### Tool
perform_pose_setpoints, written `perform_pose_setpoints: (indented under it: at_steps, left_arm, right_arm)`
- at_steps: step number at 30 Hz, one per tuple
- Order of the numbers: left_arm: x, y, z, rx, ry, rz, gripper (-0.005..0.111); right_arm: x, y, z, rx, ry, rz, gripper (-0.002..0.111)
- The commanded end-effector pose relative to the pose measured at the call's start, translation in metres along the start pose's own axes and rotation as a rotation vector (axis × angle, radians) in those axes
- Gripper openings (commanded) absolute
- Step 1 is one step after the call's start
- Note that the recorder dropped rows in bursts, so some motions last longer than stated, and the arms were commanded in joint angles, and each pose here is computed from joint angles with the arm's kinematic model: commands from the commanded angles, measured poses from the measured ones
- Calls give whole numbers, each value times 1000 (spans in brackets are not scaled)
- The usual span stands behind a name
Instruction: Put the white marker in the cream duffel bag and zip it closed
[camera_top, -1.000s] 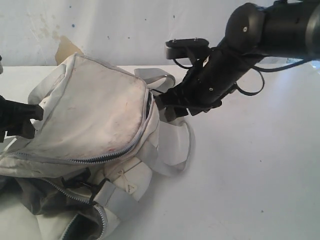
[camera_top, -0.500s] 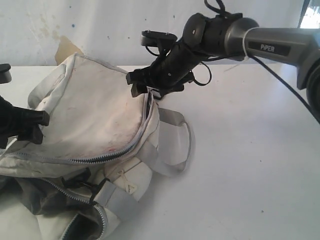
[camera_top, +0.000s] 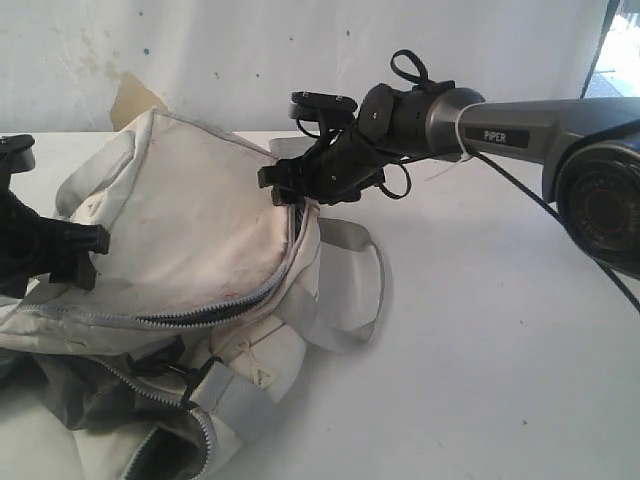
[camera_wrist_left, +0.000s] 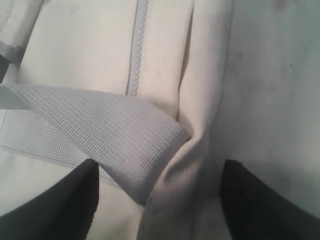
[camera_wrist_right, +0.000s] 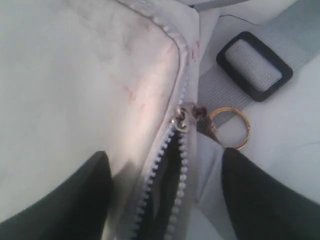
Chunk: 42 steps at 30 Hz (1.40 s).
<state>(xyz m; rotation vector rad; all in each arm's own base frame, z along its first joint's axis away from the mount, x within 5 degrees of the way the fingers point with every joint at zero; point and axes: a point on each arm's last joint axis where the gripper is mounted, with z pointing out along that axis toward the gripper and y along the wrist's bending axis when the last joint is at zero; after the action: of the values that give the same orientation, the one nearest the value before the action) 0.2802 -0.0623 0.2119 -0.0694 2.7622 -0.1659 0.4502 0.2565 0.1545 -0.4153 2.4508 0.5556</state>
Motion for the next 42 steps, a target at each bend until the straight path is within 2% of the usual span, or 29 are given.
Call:
perform_pose_setpoints:
  at_steps: [1,3,5,6,7,16,25,30,32,35,39,42]
  left_arm:
    - [-2,-1,6,10,-12,-14,62]
    - [-3,-1,6,10,-16,-14,46]
    - [-3,-1,6,10,-16,-14,21]
    - [-3,-1,6,10,-16,-3,8]
    - [-3,-1,6,11,-18,23,1]
    - [-5,-2,6,13,-32,43,0]
    - [-29,-8,-9,28,-141,103,0]
    - [-51,-11,-25,39,-242,132,0]
    - [-64,-10,-34,40,-288,120,0]
    - [-82,-6,-39,36,-291,95,0]
    - [-102,-12,-39,34,-266,127,0]
    - [-114,-21,-36,111,-259,123,0]
  right_arm:
    - [0,-4,3,4,-5,2,32]
    - [1,-4,4,4,8,-3,16]
    - [3,-3,4,1,26,-29,3]
    - [3,-3,3,-2,35,-45,0]
    - [4,-3,2,-5,44,-58,0]
    - [-3,4,-17,-10,65,-122,0]
    - [-10,4,-51,83,139,-184,0]
    - [-11,-3,-72,178,209,-122,0]
    - [-13,-9,-83,215,221,-54,0]
    - [-13,-13,-98,267,255,46,0]
    - [-8,-15,-115,340,294,76,0]
    - [-3,-16,-131,370,293,61,0]
